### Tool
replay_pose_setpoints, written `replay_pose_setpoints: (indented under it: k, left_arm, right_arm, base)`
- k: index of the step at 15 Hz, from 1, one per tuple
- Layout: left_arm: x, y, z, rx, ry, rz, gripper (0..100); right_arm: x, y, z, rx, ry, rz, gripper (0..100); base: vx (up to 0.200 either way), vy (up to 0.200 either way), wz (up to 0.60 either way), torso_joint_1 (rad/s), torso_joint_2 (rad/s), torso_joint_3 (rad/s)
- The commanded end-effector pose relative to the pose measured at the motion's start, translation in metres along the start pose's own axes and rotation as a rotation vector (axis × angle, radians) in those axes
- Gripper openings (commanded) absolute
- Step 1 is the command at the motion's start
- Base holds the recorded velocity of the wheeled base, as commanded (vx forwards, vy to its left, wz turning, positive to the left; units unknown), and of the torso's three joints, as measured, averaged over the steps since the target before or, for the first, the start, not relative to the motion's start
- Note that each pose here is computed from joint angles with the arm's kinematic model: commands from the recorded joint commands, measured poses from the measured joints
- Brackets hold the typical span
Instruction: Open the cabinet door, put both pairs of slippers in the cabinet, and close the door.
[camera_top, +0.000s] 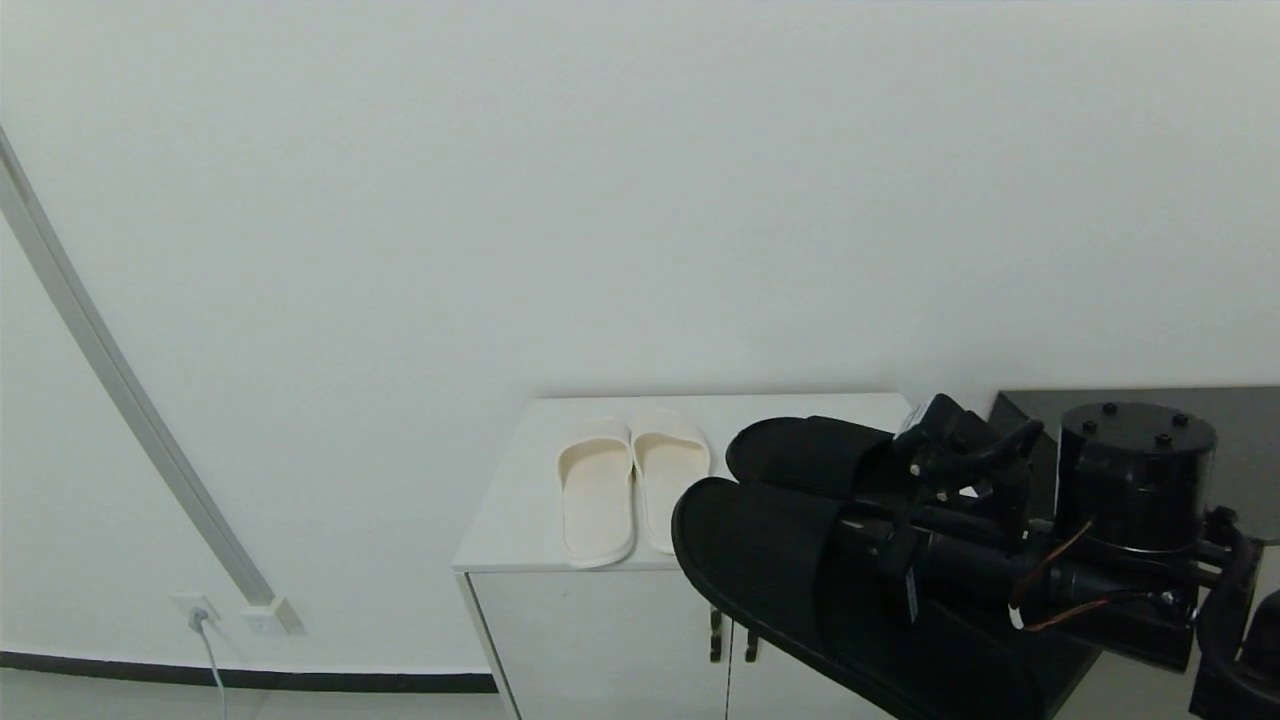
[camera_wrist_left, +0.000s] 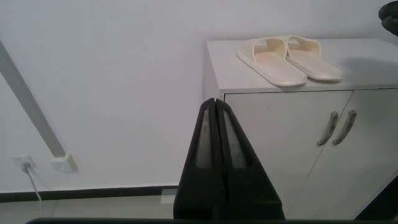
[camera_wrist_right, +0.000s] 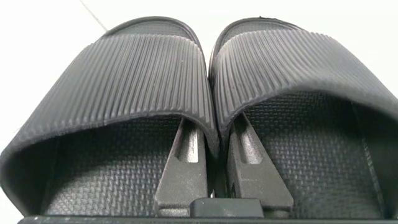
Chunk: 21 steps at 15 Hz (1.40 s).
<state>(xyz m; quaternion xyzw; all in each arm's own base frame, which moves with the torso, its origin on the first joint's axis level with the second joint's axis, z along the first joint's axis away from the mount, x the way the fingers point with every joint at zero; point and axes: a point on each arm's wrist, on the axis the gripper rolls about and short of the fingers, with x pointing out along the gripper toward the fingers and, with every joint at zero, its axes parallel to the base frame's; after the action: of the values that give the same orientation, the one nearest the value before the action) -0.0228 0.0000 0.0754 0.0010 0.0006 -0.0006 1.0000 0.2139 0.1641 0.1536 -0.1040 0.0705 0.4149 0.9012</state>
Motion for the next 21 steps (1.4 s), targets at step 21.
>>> replay_pose_setpoints:
  k: [21]
  left_arm:
    - [0.0,0.0,0.0,0.0,0.002,0.0,0]
  right_arm:
    - [0.0,0.013,-0.022,0.038,0.071,0.123,0]
  base:
    - [-0.086,0.0,0.0,-0.001,0.0,0.001]
